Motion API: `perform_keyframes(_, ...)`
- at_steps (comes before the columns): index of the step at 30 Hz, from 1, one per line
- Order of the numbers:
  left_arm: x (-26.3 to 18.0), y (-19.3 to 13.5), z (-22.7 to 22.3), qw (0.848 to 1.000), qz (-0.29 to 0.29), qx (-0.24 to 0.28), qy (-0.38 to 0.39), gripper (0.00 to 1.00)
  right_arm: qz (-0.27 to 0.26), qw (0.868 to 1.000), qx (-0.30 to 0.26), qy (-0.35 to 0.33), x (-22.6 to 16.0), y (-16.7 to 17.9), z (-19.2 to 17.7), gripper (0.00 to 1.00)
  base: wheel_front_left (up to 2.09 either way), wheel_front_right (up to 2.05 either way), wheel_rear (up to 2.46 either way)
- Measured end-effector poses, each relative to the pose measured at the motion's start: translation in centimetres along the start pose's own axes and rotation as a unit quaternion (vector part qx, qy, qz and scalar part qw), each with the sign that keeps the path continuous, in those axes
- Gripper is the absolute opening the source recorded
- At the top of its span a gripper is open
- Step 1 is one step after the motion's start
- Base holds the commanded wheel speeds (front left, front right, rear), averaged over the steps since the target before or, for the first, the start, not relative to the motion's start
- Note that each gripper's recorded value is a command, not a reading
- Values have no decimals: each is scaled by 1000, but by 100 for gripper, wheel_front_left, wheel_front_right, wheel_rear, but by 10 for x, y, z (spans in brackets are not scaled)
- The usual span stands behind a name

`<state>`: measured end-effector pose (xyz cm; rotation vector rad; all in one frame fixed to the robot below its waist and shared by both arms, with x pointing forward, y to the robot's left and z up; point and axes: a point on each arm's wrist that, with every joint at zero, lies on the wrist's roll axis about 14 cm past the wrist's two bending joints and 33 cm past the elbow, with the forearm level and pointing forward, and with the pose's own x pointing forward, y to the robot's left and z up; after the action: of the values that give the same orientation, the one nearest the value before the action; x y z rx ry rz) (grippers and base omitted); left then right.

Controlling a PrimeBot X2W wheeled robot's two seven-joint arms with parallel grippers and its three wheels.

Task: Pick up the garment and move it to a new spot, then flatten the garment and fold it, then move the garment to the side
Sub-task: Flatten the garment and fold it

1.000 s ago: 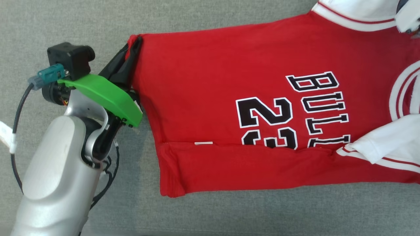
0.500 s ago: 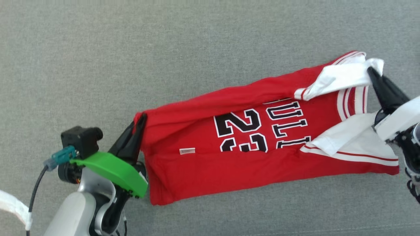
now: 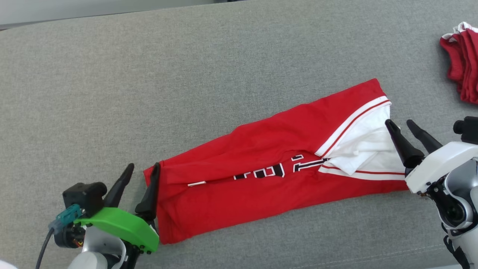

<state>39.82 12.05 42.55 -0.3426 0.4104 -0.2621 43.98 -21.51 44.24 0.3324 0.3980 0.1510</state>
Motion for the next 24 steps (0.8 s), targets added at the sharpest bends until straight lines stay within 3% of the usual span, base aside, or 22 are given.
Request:
perform_keyframes(7, -16, 23, 19, 991, 68, 18, -116, 100, -52, 999, 16, 7, 1, -27, -1, 100, 0, 0, 0)
perform_keyframes(15, -29, 16, 19, 983, 94, 34, -152, 100, -73, 994, 48, 72, 20, -24, -40, 100, 0, 0, 0)
perform_keyframes(22, -42, 18, 8, 982, 111, 30, -151, 100, -53, 992, 67, 94, 39, 0, -58, 100, 0, 0, 0)
perform_keyframes(23, -43, 20, 5, 982, 114, 32, -148, 100, -54, 992, 76, 88, 41, 0, -56, 44, 0, 0, 0)
perform_keyframes(24, -44, 20, 3, 982, 114, 36, -145, 100, -56, 992, 79, 85, 42, -1, -56, 13, 0, 0, 0)
